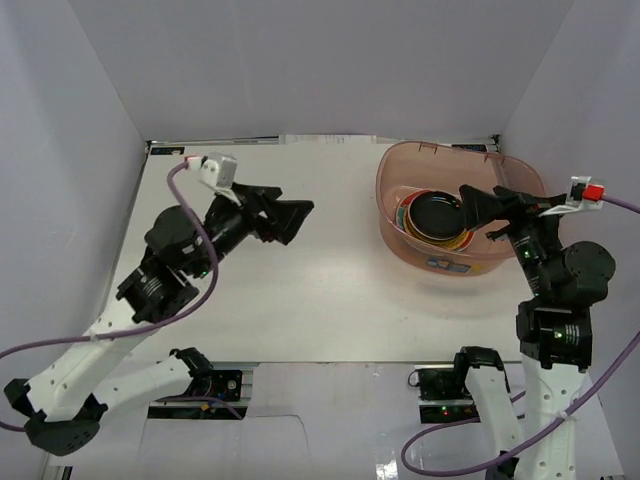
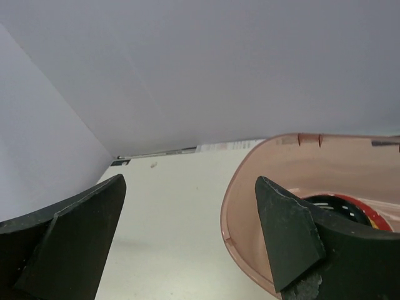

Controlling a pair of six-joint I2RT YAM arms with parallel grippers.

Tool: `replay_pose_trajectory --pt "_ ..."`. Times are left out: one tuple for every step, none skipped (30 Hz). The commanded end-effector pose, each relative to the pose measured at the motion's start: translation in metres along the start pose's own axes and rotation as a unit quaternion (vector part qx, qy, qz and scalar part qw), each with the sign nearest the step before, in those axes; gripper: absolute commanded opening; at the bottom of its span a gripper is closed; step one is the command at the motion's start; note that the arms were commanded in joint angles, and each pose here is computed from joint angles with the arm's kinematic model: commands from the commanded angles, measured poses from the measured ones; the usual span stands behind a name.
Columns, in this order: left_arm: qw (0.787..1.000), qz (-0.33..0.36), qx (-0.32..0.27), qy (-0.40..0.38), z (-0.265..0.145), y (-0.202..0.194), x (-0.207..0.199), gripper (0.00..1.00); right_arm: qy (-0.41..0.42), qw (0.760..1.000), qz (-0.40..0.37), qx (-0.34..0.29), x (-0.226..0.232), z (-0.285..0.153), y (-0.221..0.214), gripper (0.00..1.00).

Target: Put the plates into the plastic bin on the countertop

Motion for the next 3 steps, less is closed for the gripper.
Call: replay_pose_trajectory --pt "0.999 0.018 0.001 0.049 -0.036 -0.005 0.021 0.98 0.04 0.997 -0.031 -0.063 0.033 -0.008 0.039 0.9" --pt "0.998 0.012 -0.002 0.054 -0.044 -0.002 0.022 0.98 0.042 0.996 -0.031 -0.069 0.036 -0.009 0.043 0.9" --pt "0.998 0.011 -0.007 0.063 -0.051 0.001 0.025 0.98 0.048 0.996 -0.027 -0.073 0.04 -0.012 0.045 0.9"
Point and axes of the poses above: each gripper's point midway between its finger pads, its own z axis out along the fingers, its own x axis along the line the jaws close on, y = z × x, the point moved 1 cm from there along -z, back along the fingers, and after that the axes turned 13 degrees about z, right-handed, at the moved point
